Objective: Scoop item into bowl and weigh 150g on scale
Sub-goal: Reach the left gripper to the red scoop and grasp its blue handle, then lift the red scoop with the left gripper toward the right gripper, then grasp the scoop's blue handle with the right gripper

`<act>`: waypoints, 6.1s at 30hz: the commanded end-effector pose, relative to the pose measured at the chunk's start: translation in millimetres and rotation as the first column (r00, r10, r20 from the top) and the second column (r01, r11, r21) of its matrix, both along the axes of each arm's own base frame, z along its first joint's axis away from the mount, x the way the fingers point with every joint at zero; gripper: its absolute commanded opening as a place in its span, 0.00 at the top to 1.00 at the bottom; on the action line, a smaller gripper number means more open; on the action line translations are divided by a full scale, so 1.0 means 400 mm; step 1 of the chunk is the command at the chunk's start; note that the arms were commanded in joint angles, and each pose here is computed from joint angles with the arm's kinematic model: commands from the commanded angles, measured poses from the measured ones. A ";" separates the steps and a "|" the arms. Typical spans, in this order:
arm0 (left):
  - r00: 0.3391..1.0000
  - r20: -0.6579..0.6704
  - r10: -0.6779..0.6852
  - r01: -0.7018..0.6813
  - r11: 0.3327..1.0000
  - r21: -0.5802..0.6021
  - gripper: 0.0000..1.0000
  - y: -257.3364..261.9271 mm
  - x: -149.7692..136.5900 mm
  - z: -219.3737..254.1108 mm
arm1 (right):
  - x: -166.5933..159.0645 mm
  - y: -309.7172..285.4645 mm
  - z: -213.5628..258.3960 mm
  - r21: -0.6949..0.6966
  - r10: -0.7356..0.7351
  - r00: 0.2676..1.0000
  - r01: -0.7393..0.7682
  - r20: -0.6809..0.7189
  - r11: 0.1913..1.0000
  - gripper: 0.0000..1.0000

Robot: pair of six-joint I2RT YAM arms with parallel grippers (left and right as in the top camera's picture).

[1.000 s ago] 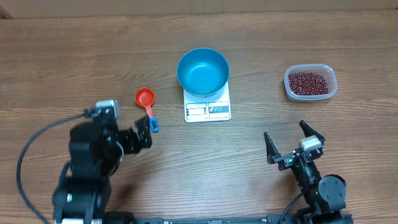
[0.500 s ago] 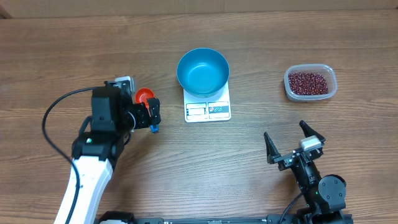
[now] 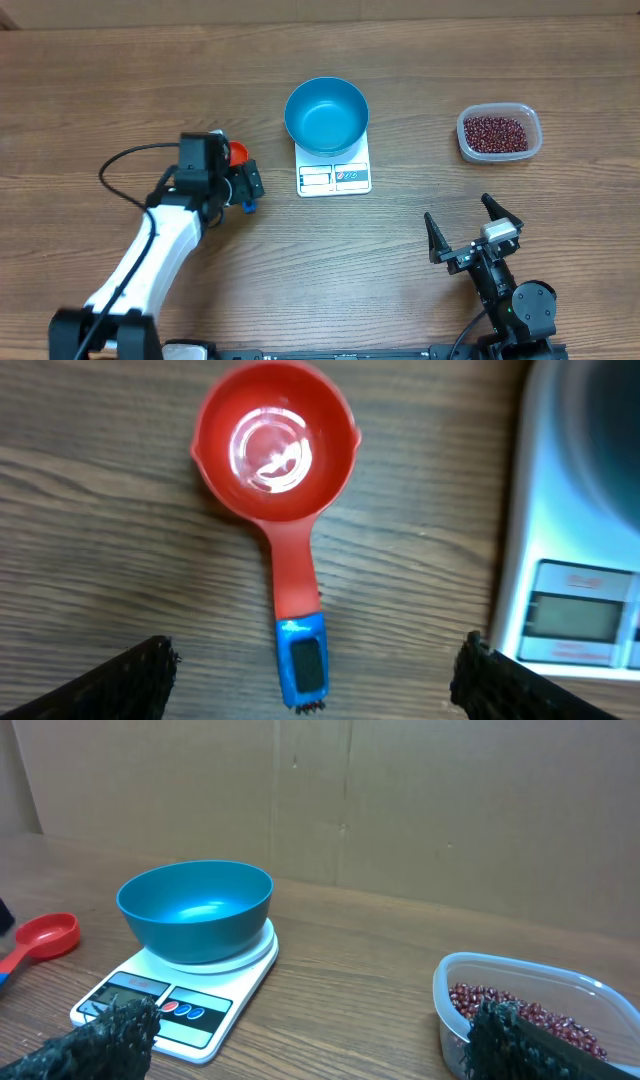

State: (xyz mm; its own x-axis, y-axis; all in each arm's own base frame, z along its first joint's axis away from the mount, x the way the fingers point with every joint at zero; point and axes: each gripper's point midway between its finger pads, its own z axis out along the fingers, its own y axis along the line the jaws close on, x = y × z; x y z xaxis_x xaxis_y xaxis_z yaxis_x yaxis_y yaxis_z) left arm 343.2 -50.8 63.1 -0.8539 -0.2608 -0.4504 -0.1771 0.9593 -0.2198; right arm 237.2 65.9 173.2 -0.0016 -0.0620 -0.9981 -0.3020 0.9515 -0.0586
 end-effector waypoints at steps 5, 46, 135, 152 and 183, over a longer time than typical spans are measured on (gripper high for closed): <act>0.997 -0.027 0.065 -0.062 0.993 0.099 0.09 -0.005 0.045 -0.035 | 0.002 -0.007 -0.004 0.007 -0.016 1.000 0.016 0.002 1.000 0.00; 0.981 -0.169 0.090 -0.065 0.987 0.148 0.57 -0.009 0.116 -0.163 | 0.002 -0.007 -0.004 0.007 -0.016 1.000 0.016 0.002 1.000 0.00; 0.877 -0.315 0.364 -0.479 0.725 -0.495 0.96 -0.494 -0.051 0.344 | -0.027 0.066 0.009 0.853 0.298 0.920 0.067 -0.253 0.518 0.00; 0.843 -0.357 0.403 -0.537 0.677 -0.504 0.96 -0.501 -0.056 0.344 | -0.072 0.130 0.071 0.825 0.447 0.883 -0.144 -0.142 0.547 0.00; 0.840 -0.343 0.419 -0.541 0.678 -0.497 0.96 -0.494 -0.050 0.341 | 0.074 0.342 0.107 0.602 0.574 0.753 -0.306 -0.321 0.737 0.10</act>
